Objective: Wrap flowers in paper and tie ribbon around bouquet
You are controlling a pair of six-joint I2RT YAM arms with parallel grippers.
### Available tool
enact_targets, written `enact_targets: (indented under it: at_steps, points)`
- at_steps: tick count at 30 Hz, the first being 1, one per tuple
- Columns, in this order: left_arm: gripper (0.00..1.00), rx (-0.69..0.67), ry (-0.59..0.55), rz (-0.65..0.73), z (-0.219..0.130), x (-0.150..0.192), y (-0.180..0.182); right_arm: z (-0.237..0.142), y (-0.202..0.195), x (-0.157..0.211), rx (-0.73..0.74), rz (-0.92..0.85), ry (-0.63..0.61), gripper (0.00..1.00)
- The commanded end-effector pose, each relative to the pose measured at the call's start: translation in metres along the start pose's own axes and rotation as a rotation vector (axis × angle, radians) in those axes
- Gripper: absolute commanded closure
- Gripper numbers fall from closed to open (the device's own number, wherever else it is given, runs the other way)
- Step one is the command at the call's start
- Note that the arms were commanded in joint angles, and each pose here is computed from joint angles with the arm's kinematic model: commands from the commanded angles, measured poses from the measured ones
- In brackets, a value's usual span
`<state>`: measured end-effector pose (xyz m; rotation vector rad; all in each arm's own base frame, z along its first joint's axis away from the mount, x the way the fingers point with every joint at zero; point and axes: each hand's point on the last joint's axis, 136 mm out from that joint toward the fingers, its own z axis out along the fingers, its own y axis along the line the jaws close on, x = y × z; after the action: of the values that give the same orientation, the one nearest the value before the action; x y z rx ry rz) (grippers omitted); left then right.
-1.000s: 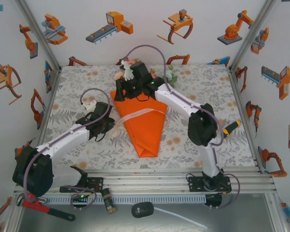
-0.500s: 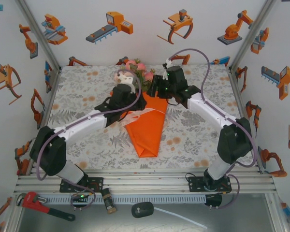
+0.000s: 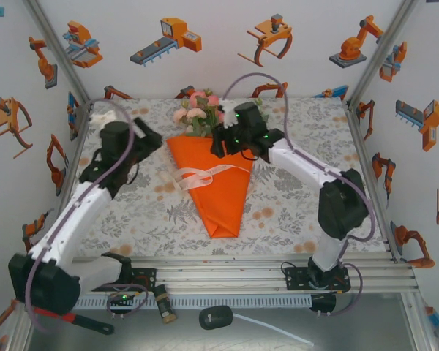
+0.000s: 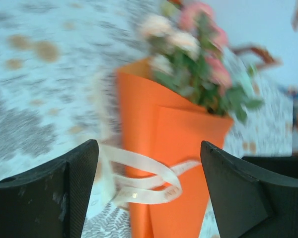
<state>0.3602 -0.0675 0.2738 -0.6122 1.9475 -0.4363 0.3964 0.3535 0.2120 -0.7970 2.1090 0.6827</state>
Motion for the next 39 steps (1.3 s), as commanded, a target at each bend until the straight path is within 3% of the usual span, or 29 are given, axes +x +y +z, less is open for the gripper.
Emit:
enact_targets:
  at_steps: [1,5,11,14,20,32,39]
  points:
    - [0.23,-0.279,0.135,-0.201,-0.018,0.041,0.09,0.029,0.062,0.013,-0.184,-0.336,0.104,0.42]
    - [0.22,-0.362,0.116,-0.325,-0.037,0.047,0.134,0.067,0.099,0.023,-0.269,-0.489,0.198,0.42]
    - [0.21,-0.351,0.12,-0.365,-0.045,0.053,0.145,0.121,0.099,0.04,-0.225,-0.602,0.318,0.46]
    - [0.21,-0.354,0.139,-0.354,-0.045,0.055,0.146,0.126,0.103,0.06,-0.249,-0.608,0.398,0.48]
    - [0.21,-0.344,0.157,-0.37,-0.038,0.062,0.146,0.125,0.101,0.081,-0.249,-0.614,0.442,0.54]
    - [0.2,-0.338,0.172,-0.362,-0.035,0.065,0.145,0.118,0.11,0.041,-0.222,-0.571,0.319,0.99]
    - [0.18,-0.235,0.209,-0.276,-0.023,0.063,0.126,0.094,0.11,-0.011,-0.126,-0.474,0.185,1.0]
